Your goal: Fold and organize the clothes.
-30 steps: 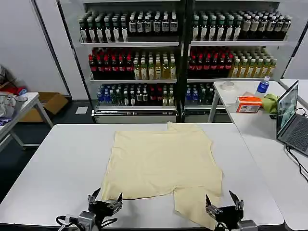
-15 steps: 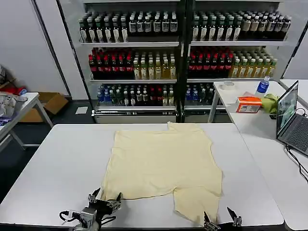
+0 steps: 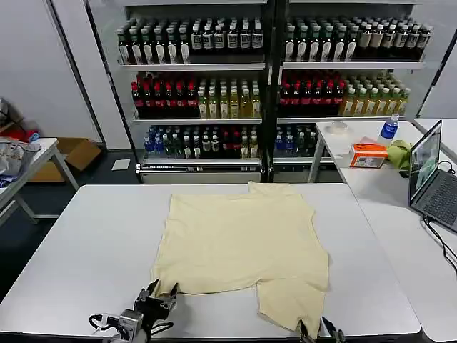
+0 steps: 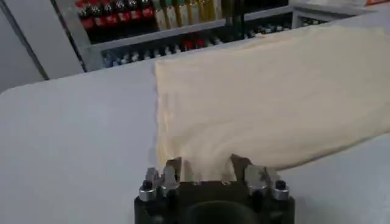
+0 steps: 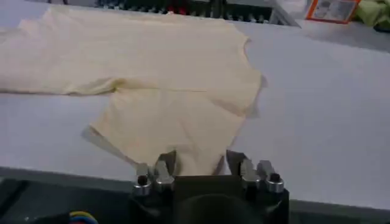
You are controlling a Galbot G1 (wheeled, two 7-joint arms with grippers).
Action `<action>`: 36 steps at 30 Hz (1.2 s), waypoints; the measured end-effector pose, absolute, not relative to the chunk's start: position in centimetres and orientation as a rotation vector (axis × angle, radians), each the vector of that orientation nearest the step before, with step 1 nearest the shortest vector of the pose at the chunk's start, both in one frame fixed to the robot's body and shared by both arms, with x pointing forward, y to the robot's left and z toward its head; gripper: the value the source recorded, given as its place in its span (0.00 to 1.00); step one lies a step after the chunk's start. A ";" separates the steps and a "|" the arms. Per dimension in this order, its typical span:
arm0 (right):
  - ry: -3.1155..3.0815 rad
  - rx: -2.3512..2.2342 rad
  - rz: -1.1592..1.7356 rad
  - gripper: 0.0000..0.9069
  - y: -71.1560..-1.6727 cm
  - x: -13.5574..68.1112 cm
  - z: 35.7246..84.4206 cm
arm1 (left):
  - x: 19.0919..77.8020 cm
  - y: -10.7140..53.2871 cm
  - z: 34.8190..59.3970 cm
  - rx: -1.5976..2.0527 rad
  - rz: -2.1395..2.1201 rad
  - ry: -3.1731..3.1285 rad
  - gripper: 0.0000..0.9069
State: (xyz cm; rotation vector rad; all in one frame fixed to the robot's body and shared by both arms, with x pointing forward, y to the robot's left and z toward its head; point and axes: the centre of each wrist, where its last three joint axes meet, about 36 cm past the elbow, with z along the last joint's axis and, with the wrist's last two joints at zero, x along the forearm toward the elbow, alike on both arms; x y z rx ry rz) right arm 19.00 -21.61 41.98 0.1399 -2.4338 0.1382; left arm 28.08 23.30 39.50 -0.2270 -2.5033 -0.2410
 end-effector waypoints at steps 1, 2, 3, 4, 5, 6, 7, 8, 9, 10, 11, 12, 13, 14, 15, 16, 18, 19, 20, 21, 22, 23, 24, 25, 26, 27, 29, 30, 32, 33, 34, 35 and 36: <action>-2.433 0.143 0.136 0.00 -21.6 19.0 42.0 | 28.1 23.3 39.5 -0.232 -0.231 -2.503 0.02; -2.433 0.147 0.133 0.00 -21.5 19.0 42.0 | 28.1 23.2 39.6 -0.236 -0.220 -2.503 0.01; -2.434 0.150 0.130 0.00 -21.5 19.0 42.0 | 28.1 23.2 39.6 -0.240 -0.207 -2.504 0.02; -2.434 0.150 0.128 0.00 -21.5 19.0 41.9 | 28.1 23.2 39.7 -0.244 -0.196 -2.506 0.02; -2.434 0.150 0.125 0.00 -21.5 19.0 41.9 | 28.1 23.1 39.8 -0.248 -0.185 -2.507 0.01; -2.435 0.151 0.121 0.00 -21.4 19.0 41.9 | 28.1 23.1 39.9 -0.253 -0.173 -2.508 0.01; -2.435 0.151 0.118 0.00 -21.4 19.0 41.9 | 28.1 23.1 39.9 -0.256 -0.161 -2.509 0.01; -2.436 0.151 0.115 0.00 -21.3 19.0 41.9 | 28.1 23.2 40.0 -0.258 -0.150 -2.510 0.02; -2.438 0.149 0.112 0.00 -21.3 19.0 41.9 | 28.1 23.2 40.0 -0.259 -0.139 -2.510 0.01; -2.439 0.149 0.108 0.00 -21.3 18.9 41.9 | 28.1 23.2 40.1 -0.259 -0.128 -2.511 0.01; -2.441 0.149 0.105 0.00 -21.3 18.9 41.9 | 28.1 23.2 40.2 -0.260 -0.119 -2.513 0.01; -2.445 0.150 0.102 0.00 -21.3 18.8 42.0 | 28.0 23.3 40.3 -0.262 -0.108 -2.516 0.02; -2.448 0.152 0.099 0.00 -21.3 18.7 42.1 | 28.0 23.3 40.4 -0.262 -0.098 -2.517 0.02; -2.453 0.154 0.094 0.00 -21.3 18.7 42.2 | 27.9 23.4 40.5 -0.265 -0.089 -2.519 0.01; -2.458 0.158 0.089 0.00 -21.3 18.6 42.4 | 27.9 23.4 40.6 -0.268 -0.078 -2.520 0.02; -2.465 0.162 0.085 0.00 -21.3 18.5 42.7 | 27.8 23.5 40.7 -0.271 -0.069 -2.524 0.02; -2.477 0.168 0.080 0.00 -21.4 18.3 43.3 | 27.7 23.5 41.2 -0.276 -0.053 -2.537 0.01; -2.490 0.168 0.079 0.00 -21.5 18.2 43.7 | 27.6 23.5 41.5 -0.278 -0.045 -2.544 0.02; -2.505 0.168 0.079 0.00 -21.6 18.1 44.1 | 27.5 23.5 41.8 -0.279 -0.037 -2.552 0.01; -2.518 0.168 0.078 0.00 -21.7 18.0 44.5 | 27.4 23.6 42.1 -0.280 -0.031 -2.559 0.02; -2.532 0.168 0.076 0.00 -21.8 17.9 45.0 | 27.3 23.6 42.4 -0.281 -0.028 -2.568 0.02; -2.542 0.168 0.075 0.00 -21.8 17.8 45.5 | 27.1 23.6 42.8 -0.282 -0.024 -2.578 0.02; -2.552 0.167 0.075 0.00 -21.9 17.7 45.9 | 27.0 23.7 43.2 -0.284 -0.021 -2.586 0.02; -2.565 0.166 0.073 0.00 -22.0 17.7 46.3 | 26.8 23.7 43.5 -0.285 -0.017 -2.592 0.02; -2.576 0.164 0.073 0.00 -22.1 17.7 46.8 | 26.6 23.7 43.8 -0.287 -0.013 -2.596 0.02; -2.588 0.162 0.071 0.00 -22.2 17.7 47.2 | 26.4 23.8 44.1 -0.287 -0.010 -2.600 0.02; -2.614 0.157 0.069 0.00 -22.4 17.7 48.1 | 26.1 23.9 44.8 -0.286 0.001 -2.611 0.02; -2.625 0.153 0.069 0.00 -22.5 17.8 48.5 | 25.9 24.0 45.1 -0.286 0.004 -2.616 0.02; -2.645 0.147 0.067 0.00 -22.7 17.9 49.1 | 25.5 24.1 45.7 -0.286 0.009 -2.624 0.02; -2.652 0.142 0.067 0.00 -22.9 17.9 49.3 | 25.4 24.2 46.0 -0.286 0.012 -2.628 0.01; -2.658 0.138 0.067 0.00 -23.0 18.0 49.5 | 25.2 24.3 46.4 -0.286 0.013 -2.633 0.02; -2.664 0.137 0.063 0.00 -23.0 18.0 49.7 | 25.1 24.4 46.7 -0.285 0.014 -2.638 0.02; -2.670 0.136 0.060 0.00 -23.1 18.1 49.8 | 25.0 24.5 46.9 -0.285 0.014 -2.644 0.02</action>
